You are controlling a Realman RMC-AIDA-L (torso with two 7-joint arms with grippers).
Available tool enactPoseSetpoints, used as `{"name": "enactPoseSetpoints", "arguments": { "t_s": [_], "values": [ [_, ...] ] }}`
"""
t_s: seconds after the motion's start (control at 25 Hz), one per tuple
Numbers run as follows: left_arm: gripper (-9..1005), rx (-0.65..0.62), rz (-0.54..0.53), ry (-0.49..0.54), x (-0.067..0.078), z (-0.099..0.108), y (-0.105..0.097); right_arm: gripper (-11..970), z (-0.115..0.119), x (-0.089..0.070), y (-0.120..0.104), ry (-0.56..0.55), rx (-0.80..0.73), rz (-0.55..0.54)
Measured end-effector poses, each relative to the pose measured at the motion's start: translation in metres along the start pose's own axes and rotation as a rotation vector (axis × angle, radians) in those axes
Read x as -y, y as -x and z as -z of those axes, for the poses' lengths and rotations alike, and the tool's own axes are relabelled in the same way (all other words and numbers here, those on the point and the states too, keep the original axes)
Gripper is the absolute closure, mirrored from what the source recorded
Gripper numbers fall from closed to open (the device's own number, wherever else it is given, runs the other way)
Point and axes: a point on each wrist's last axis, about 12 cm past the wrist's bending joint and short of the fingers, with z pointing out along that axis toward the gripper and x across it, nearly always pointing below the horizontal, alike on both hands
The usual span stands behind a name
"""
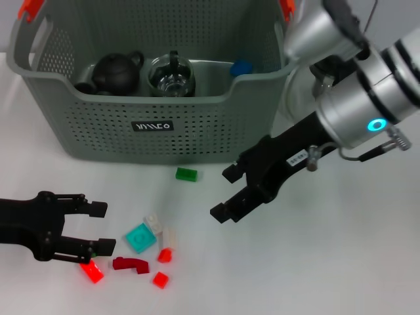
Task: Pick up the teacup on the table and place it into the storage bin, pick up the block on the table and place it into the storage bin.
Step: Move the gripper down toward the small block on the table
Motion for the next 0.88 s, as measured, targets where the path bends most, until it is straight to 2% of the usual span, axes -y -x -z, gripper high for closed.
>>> {"name": "enactPoseSetpoints", "arguments": {
  "t_s": [0.4, 0.88],
  "values": [
    [136, -0.001, 0.011, 0.006, 0.001, 0.001, -0.005, 60, -0.044, 0.001, 0.006, -0.091, -0.035, 0.115],
    [137, -0.001, 0.012, 0.013, 0.001, 0.001, -0.006, 60, -0.078, 0.013, -0.003, -0.207, -0.010, 0.135]
  ]
}}
